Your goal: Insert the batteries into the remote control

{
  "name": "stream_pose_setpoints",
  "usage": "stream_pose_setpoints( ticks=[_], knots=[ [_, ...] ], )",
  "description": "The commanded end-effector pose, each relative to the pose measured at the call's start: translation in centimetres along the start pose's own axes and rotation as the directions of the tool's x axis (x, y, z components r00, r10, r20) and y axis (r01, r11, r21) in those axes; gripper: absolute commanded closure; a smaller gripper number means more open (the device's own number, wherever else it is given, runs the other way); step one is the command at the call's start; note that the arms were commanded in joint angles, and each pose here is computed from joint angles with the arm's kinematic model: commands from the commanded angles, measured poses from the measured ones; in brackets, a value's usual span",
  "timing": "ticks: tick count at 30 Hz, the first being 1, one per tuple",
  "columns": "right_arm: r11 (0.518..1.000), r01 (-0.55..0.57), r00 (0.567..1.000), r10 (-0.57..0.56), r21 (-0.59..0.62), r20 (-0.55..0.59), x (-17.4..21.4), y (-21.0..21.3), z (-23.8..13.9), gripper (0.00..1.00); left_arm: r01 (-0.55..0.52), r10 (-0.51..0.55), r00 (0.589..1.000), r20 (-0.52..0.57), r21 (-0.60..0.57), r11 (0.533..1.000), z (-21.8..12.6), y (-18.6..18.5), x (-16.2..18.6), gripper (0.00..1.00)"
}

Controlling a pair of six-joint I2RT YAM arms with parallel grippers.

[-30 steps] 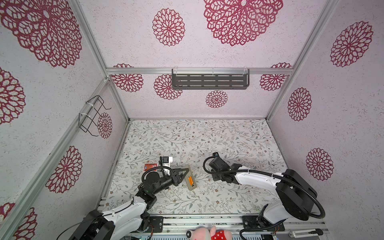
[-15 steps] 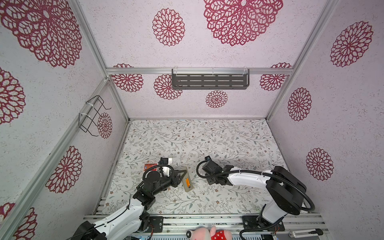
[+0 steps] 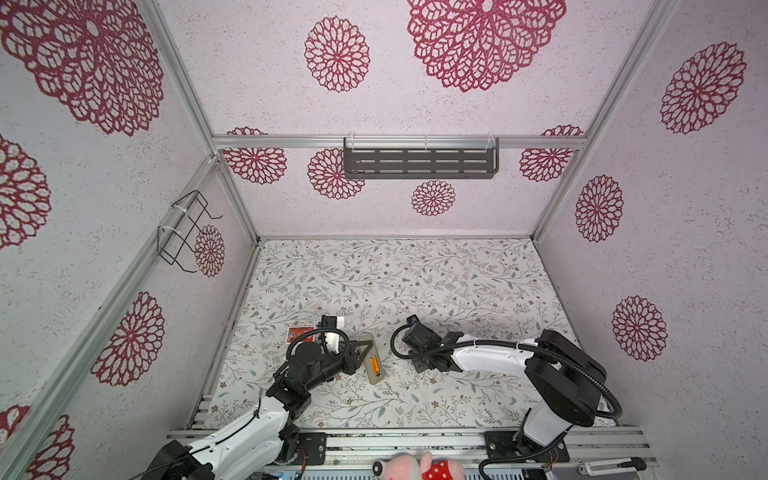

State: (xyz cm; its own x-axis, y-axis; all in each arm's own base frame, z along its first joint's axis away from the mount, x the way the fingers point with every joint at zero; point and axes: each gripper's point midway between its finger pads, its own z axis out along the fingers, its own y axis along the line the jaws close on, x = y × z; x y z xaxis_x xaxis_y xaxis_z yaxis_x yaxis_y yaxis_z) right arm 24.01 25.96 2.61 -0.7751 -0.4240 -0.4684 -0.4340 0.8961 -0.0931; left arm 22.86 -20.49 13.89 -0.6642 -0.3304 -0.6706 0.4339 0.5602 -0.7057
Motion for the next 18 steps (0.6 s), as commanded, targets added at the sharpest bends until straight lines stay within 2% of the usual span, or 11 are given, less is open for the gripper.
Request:
stream_pose_setpoints(
  ticks=[1,11,18],
  knots=[
    [1.000,0.013,1.000,-0.013,-0.002,0.010,-0.6,0.4,-0.2,0.69,-0.032,0.031,0.999,0.041,0.021,0.999,0.1,-1.0,-1.6,1.00],
    [1.000,-0.001,1.000,0.002,-0.004,0.016,-0.9,0.5,-0.7,0.54,-0.035,0.034,0.998,0.044,0.024,0.999,0.1,-1.1,-1.7,1.00],
    [0.999,-0.038,0.999,0.038,-0.005,0.001,0.1,0.3,-1.1,0.53,-0.037,0.036,0.998,0.045,0.026,0.999,0.2,-1.1,-1.7,1.00]
  ],
)
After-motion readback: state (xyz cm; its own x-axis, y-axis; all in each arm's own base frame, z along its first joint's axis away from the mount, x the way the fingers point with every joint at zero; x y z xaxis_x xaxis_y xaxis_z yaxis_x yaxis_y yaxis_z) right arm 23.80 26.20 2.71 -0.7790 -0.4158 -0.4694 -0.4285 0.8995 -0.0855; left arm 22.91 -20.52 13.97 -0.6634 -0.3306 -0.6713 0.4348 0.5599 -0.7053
